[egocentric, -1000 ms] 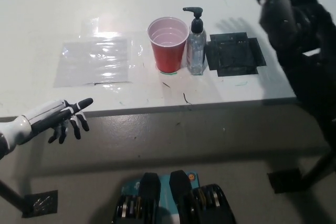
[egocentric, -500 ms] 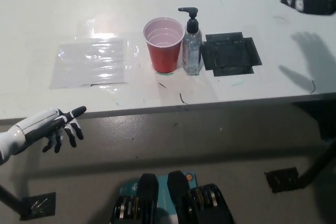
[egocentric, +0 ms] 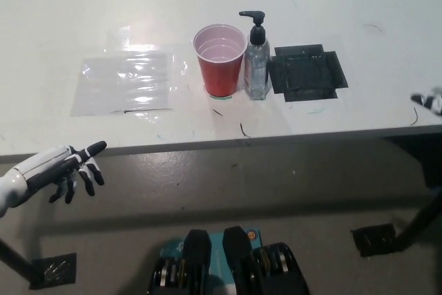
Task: The robot uses its right hand to press the hand soap kept in the middle of the table to get liquid hand soap out
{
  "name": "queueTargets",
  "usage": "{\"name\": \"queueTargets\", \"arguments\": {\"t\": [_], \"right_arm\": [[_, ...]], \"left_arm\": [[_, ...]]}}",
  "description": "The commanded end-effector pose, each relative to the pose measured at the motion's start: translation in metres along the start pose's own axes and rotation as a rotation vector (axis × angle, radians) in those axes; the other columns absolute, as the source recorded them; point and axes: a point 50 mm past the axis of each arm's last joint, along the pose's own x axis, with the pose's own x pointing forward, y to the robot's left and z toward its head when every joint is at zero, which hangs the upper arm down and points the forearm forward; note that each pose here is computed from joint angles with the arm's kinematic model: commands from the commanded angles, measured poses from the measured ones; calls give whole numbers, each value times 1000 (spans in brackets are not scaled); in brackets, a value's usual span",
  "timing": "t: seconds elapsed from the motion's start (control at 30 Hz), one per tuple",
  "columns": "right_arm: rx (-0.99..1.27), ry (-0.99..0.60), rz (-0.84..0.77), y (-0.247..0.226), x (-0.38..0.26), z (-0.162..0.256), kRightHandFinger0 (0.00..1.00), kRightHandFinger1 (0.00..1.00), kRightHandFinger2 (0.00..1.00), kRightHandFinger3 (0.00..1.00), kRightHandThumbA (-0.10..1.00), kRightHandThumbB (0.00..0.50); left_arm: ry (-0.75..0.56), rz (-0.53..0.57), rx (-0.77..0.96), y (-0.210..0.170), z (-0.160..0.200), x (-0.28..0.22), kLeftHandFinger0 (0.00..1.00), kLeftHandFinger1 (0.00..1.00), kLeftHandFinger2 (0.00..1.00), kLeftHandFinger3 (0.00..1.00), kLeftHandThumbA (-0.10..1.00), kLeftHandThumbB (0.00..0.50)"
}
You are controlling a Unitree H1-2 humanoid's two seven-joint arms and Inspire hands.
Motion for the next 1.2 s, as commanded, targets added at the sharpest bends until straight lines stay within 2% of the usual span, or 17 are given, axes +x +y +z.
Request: {"name": "queueTargets", "arguments": {"t": [0.0,0.03,0.07,0.13,0.17,0.2,0.23,0.3,0.33,0.53,0.63,0.8,0.87,0.97,1.03,1.13,1.17], "right_arm": [[97,-32,-57,-4,-10,-7,1000,1000,1000,1000,1000,254],[134,3,-55,7,-21,-23,1000,1000,1000,1000,1000,332],[166,44,-57,15,-29,-34,1000,1000,1000,1000,1000,345],[177,58,-60,17,-32,-38,1000,1000,1000,1000,1000,343],[174,63,-63,22,-36,-44,1000,1000,1000,1000,1000,320],[252,91,-82,33,-46,-55,1000,1000,1000,1000,1000,255],[303,104,-95,38,-50,-61,1000,1000,1000,1000,1000,239],[376,125,-112,46,-55,-69,1000,1000,1000,1000,1000,298],[385,126,-115,47,-56,-70,1000,1000,1000,1000,1000,306],[476,161,-147,53,-60,-78,1000,1000,1000,1000,1000,257],[556,193,-158,50,-57,-78,1000,1000,1000,1000,1000,279],[669,197,-184,43,-49,-77,1000,1000,1000,1000,1000,269],[693,199,-192,41,-48,-78,863,919,939,1000,1000,266],[703,209,-197,38,-48,-79,728,822,875,999,1000,277],[702,217,-201,32,-49,-82,620,750,829,957,1000,273],[697,215,-198,28,-48,-82,549,694,798,941,1000,267],[695,218,-204,26,-47,-81,535,672,780,925,1000,259]], "left_arm": [[-44,58,25,15,9,-8,113,200,371,631,1000,277],[-36,54,24,15,9,-8,131,220,396,644,1000,287],[-35,55,26,15,10,-8,132,214,390,644,1000,295],[-37,56,25,15,10,-7,132,209,386,643,1000,296],[-42,57,32,15,10,-6,131,208,384,645,1000,294],[-36,58,22,15,10,-6,136,217,389,652,1000,288],[-41,59,25,15,10,-7,135,218,394,654,1000,282],[-41,68,38,15,10,-7,135,227,403,649,1000,254],[-42,69,40,15,10,-7,133,228,403,647,1000,250],[-46,75,9,15,11,-5,118,211,391,653,1000,265],[-53,83,20,17,15,-5,126,215,394,666,1000,229],[-48,99,5,17,14,-4,123,224,405,672,1000,229],[-43,97,11,16,14,-3,128,222,398,664,1000,223],[-43,96,1,12,11,-1,107,210,389,652,1000,207],[-47,90,-14,5,8,2,105,215,382,644,1000,203],[-46,91,-6,2,9,2,116,220,393,645,1000,187],[-47,97,-5,3,11,4,130,222,395,643,1000,213]]}}
